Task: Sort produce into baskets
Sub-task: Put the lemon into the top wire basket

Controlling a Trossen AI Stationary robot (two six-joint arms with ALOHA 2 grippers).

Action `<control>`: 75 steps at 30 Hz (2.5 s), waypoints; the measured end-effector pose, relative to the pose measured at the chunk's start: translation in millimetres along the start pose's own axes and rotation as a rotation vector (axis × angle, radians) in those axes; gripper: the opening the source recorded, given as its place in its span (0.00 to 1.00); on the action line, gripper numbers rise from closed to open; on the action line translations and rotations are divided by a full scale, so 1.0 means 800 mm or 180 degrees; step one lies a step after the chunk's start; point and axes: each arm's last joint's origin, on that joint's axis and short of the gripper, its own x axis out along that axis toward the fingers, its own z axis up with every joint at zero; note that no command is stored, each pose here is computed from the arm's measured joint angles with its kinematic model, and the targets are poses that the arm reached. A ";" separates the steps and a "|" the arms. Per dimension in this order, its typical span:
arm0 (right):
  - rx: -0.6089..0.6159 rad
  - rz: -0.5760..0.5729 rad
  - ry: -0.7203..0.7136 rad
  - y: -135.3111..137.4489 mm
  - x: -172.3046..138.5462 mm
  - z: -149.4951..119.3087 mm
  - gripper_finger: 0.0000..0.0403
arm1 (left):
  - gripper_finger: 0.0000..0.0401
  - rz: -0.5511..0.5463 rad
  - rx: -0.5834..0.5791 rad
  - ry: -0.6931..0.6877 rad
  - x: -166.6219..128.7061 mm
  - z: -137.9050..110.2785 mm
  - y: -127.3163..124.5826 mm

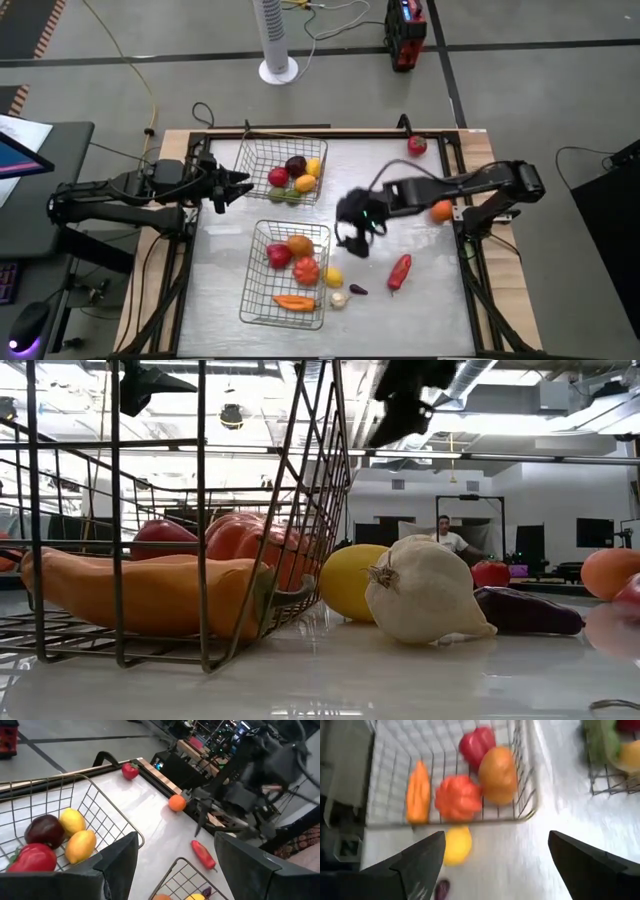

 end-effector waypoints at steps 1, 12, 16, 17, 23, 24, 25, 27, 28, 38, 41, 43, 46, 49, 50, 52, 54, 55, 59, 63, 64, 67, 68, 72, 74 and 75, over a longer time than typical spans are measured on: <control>-0.0092 -0.0042 0.0038 0.008 0.002 -0.007 0.93 | 0.62 0.0001 0.0001 0.0000 0.000 0.000 0.000; -0.0311 -0.0139 -0.0119 0.064 0.056 -0.079 0.82 | 0.62 0.0003 0.0098 -0.0001 0.000 0.000 0.000; -0.0256 -0.0213 -0.0090 0.057 0.079 -0.094 0.80 | 0.62 -0.0019 0.0148 -0.0034 -0.001 0.002 -0.001; -0.0236 -0.0221 -0.0073 0.056 0.086 -0.095 0.80 | 0.62 -0.0024 0.0169 -0.0044 -0.002 0.004 -0.003; 0.0079 -0.0025 0.0221 0.050 0.119 -0.104 0.84 | 0.62 0.0106 0.0299 -0.0132 -0.014 0.024 -0.012; 0.0088 -0.0029 0.0252 0.051 0.123 -0.105 0.84 | 0.62 0.0137 0.0325 -0.0142 -0.017 0.027 -0.013; 0.0082 -0.0012 0.0234 0.054 0.125 -0.104 0.85 | 0.62 0.0175 0.0359 -0.0128 -0.019 0.029 -0.014; 0.0058 0.0009 0.0215 0.060 0.126 -0.101 0.86 | 0.62 0.0220 0.0404 -0.0085 -0.021 0.033 -0.016; 0.0050 0.0018 0.0186 0.064 0.127 -0.099 0.86 | 0.62 0.0228 0.0409 -0.0073 -0.024 0.035 -0.017; -0.0104 -0.0362 0.0176 0.080 0.158 -0.112 0.86 | 0.62 0.0245 0.0440 0.0070 -0.026 0.035 -0.017; -0.0146 -0.0492 0.0162 0.080 0.165 -0.117 0.84 | 0.62 0.0248 0.0442 0.0076 -0.026 0.035 -0.017; -0.0146 -0.0509 0.0179 0.079 0.166 -0.118 0.82 | 0.62 0.0247 0.0473 0.0077 -0.026 0.035 -0.017; -0.0146 -0.0518 0.0182 0.079 0.166 -0.118 0.78 | 0.62 0.0248 0.0542 0.0084 -0.026 0.035 -0.017; -0.0143 -0.0531 0.0186 0.078 0.166 -0.117 0.72 | 0.62 0.0250 0.0597 0.0090 -0.026 0.035 -0.017; -0.0142 -0.0529 0.0183 0.078 0.166 -0.117 0.70 | 0.62 0.0250 0.0609 0.0091 -0.026 0.035 -0.017; -0.0140 -0.0532 0.0185 0.078 0.166 -0.117 0.66 | 0.62 0.0251 0.0610 0.0092 -0.026 0.035 -0.017; -0.0145 -0.0545 0.0208 0.077 0.165 -0.118 0.62 | 0.62 0.0252 0.0610 0.0094 -0.026 0.035 -0.017; -0.0148 -0.0556 0.0226 0.077 0.165 -0.118 0.60 | 0.62 0.0252 0.0611 0.0094 -0.026 0.035 -0.017; -0.0169 -0.0614 0.0333 0.075 0.161 -0.121 0.53 | 0.62 0.0246 0.0609 0.0085 -0.027 0.035 -0.017; -0.0193 -0.0726 0.0512 0.069 0.146 -0.122 0.50 | 0.62 0.0236 0.0585 0.0070 -0.029 0.036 -0.017; -0.0196 -0.0783 0.0563 0.066 0.140 -0.122 0.50 | 0.62 0.0236 0.0572 0.0067 -0.029 0.036 -0.017; -0.0185 -0.0962 0.0614 0.055 0.116 -0.116 0.51 | 0.62 0.0237 0.0558 0.0063 -0.030 0.036 -0.017; -0.0178 -0.1025 0.0612 0.052 0.107 -0.113 0.51 | 0.62 0.0238 0.0549 0.0060 -0.030 0.036 -0.017; -0.0170 -0.1200 0.0503 0.033 0.076 -0.097 0.51 | 0.62 0.0289 0.0523 0.0063 -0.026 0.035 -0.017; -0.0192 -0.1251 0.0408 0.022 0.063 -0.087 0.51 | 0.62 0.0322 0.0500 0.0072 -0.023 0.035 -0.017; -0.0201 -0.1271 0.0358 0.017 0.057 -0.082 0.51 | 0.62 0.0327 0.0475 0.0078 -0.022 0.035 -0.017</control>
